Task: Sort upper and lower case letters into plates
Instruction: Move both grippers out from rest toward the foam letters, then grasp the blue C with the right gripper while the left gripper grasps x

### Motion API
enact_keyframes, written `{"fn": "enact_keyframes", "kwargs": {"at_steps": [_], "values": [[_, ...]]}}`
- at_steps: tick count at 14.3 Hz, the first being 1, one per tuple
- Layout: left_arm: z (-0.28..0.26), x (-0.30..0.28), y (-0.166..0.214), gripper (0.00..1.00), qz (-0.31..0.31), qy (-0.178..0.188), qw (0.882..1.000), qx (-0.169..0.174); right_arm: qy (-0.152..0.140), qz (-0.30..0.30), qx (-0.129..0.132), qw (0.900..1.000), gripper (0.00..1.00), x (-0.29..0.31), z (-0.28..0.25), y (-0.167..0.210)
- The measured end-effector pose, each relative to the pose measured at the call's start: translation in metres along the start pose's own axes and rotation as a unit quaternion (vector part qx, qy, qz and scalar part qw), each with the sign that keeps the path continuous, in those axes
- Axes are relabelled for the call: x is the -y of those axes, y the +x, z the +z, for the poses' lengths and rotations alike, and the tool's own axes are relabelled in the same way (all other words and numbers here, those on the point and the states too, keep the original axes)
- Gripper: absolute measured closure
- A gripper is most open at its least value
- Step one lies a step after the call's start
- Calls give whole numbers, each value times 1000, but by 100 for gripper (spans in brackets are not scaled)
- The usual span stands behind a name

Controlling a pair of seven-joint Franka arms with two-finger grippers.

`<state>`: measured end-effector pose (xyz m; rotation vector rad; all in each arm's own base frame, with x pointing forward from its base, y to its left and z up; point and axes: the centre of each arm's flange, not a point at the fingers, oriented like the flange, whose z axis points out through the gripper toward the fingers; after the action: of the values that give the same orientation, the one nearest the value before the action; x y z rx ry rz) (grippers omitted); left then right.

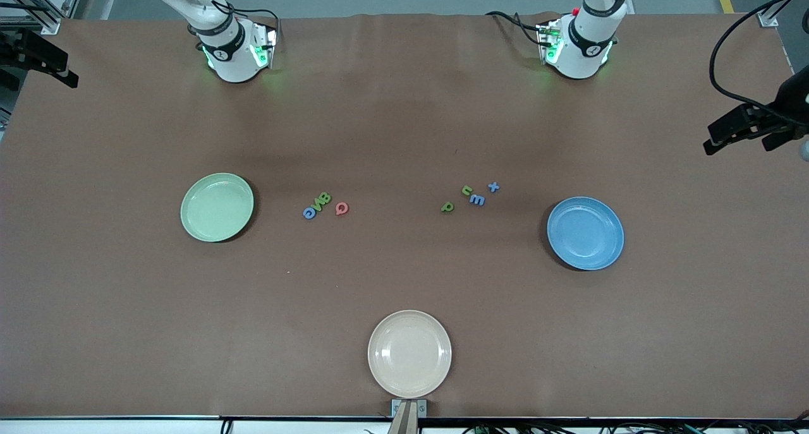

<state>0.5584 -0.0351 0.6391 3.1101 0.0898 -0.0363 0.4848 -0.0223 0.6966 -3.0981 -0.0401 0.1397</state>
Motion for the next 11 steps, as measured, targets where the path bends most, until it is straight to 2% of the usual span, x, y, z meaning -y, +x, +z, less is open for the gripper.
{"fn": "enact_keyframes", "kwargs": {"at_steps": [2, 5, 6, 9, 11], "values": [[27, -31, -4, 0, -21, -2, 999, 35, 0, 1, 7, 1000, 0, -1, 7, 6], [78, -87, -12, 0, -52, 13, 996, 74, 0, 6, 11, 1000, 0, -9, 41, 44], [98, -105, -15, 0, -70, 16, 994, 77, 0, 10, 16, 1000, 0, -14, 58, 60], [170, -150, -27, 0, -134, 21, 988, 69, 0, 20, 54, 998, 0, -28, 119, 102], [213, -172, -42, 0, -169, 22, 983, 62, -2, 60, 55, 997, 0, -28, 142, 119]]}}
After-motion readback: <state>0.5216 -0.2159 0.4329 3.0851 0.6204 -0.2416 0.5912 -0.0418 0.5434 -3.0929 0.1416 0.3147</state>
